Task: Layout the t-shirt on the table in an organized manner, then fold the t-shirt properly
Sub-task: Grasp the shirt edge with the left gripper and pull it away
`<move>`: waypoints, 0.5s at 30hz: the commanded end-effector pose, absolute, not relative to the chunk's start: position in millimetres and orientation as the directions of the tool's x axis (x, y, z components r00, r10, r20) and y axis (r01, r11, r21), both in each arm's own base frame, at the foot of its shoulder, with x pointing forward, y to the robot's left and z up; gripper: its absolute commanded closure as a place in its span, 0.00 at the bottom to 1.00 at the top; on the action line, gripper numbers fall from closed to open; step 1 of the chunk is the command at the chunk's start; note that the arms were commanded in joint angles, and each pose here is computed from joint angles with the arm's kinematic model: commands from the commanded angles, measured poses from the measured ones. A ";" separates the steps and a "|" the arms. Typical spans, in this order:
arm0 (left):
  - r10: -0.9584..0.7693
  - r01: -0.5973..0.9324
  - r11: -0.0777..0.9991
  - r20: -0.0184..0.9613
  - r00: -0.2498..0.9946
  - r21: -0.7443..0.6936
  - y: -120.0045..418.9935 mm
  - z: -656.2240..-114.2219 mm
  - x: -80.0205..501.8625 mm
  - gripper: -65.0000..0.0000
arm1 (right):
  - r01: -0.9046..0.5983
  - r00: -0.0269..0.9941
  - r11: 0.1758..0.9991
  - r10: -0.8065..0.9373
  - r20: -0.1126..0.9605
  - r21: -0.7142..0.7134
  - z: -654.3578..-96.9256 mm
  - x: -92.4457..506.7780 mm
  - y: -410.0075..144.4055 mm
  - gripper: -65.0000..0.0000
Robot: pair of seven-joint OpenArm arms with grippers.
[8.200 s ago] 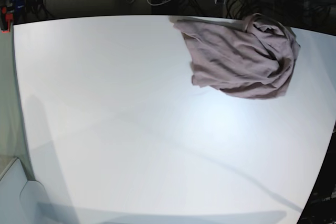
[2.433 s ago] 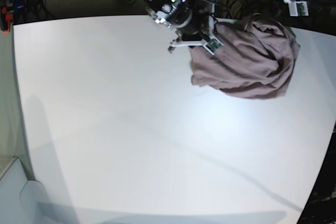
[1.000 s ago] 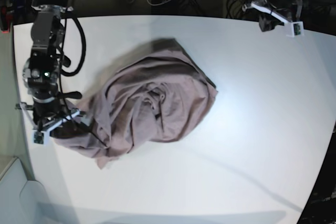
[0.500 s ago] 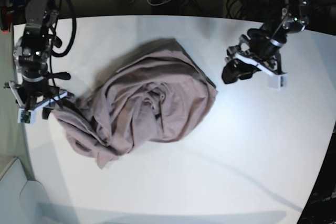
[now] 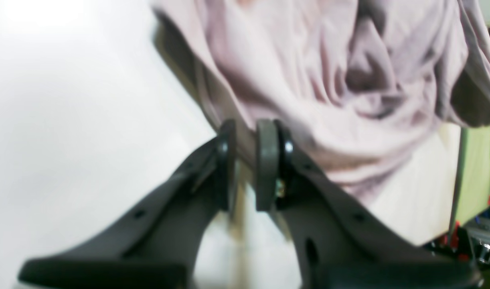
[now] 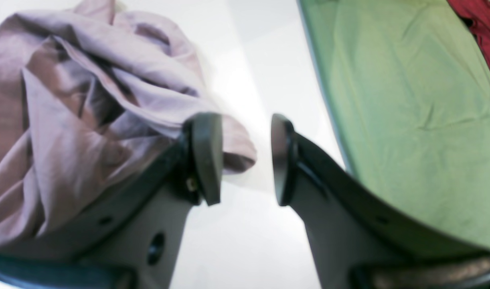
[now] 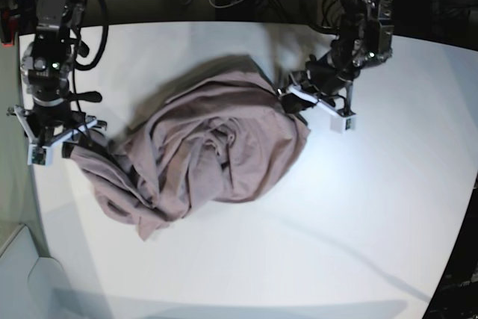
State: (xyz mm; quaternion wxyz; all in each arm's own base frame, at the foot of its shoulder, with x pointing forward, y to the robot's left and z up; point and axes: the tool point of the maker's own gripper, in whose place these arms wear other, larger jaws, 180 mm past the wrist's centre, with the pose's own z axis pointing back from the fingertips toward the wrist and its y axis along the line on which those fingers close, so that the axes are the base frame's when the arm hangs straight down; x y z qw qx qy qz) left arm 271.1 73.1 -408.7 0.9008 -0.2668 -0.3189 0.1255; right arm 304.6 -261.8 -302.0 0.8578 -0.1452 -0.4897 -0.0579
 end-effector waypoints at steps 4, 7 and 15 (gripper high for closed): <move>0.413 -0.060 0.818 0.512 0.753 -0.571 72.3 -409.8 278.9 0.87 | 0.244 0.471 0.948 0.067 0.880 -0.203 -287.1 309.6 -264.4 0.67; 0.426 -0.084 0.811 0.487 0.763 -0.579 69.0 -419.7 277.8 0.87 | 0.244 0.471 0.948 0.067 0.880 -0.203 -287.1 309.6 -264.4 0.67; 0.429 -0.099 0.812 0.474 0.769 -0.576 72.3 -426.2 278.2 1.00 | 0.244 0.471 0.948 0.067 0.880 -0.203 -287.1 309.6 -264.4 0.67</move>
